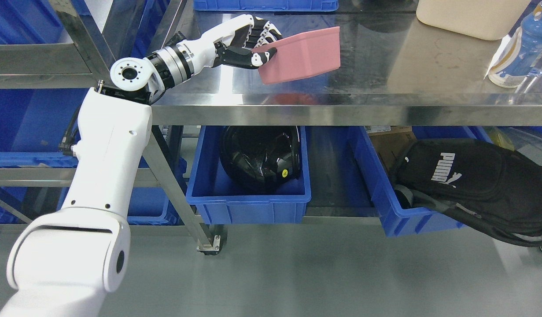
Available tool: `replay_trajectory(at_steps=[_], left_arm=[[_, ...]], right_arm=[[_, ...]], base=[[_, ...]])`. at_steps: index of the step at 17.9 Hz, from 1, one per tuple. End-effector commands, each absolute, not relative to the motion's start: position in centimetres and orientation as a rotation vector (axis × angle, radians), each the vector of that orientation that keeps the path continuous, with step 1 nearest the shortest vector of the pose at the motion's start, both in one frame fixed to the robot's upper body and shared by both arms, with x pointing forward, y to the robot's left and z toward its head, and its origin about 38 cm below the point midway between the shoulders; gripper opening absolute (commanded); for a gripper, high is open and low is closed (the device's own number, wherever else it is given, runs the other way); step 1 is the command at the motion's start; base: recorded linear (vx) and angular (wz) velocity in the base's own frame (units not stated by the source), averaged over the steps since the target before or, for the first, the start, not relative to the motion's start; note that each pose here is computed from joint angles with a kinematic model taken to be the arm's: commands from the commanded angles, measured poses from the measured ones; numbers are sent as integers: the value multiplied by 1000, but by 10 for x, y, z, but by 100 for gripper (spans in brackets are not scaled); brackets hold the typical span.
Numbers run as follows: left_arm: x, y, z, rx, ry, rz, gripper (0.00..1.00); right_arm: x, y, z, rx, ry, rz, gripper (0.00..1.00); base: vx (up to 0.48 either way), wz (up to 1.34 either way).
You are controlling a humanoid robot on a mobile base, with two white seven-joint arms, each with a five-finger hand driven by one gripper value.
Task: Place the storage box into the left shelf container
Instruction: 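Pull the held pink box off the shelf and turn away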
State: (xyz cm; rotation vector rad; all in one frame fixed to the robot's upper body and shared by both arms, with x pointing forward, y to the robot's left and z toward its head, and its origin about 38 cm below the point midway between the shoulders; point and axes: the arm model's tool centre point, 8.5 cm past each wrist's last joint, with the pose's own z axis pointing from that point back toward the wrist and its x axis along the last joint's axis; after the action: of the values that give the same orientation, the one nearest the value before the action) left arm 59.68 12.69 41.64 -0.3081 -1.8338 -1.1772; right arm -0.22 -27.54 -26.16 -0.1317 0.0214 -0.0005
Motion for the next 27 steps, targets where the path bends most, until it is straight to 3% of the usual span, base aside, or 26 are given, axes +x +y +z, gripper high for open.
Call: replay_trajectory(at_steps=[1, 8, 16, 27], left_arm=[[597, 170, 427, -592, -2040, -770, 0], [547, 180, 434, -861, -2333, -542, 0], [442, 104, 283, -1016, -2225, -559, 1], [407, 141, 194, -908, -2209, -356, 2]], right_arm=[[4, -287, -261, -149, 4, -5, 100], [5, -287, -261, -149, 2, -5, 100], [4, -287, -261, -149, 4, -5, 100], [4, -287, -261, -149, 4, -5, 100]], base=[[0, 0], [0, 0], [0, 0], [9, 135]])
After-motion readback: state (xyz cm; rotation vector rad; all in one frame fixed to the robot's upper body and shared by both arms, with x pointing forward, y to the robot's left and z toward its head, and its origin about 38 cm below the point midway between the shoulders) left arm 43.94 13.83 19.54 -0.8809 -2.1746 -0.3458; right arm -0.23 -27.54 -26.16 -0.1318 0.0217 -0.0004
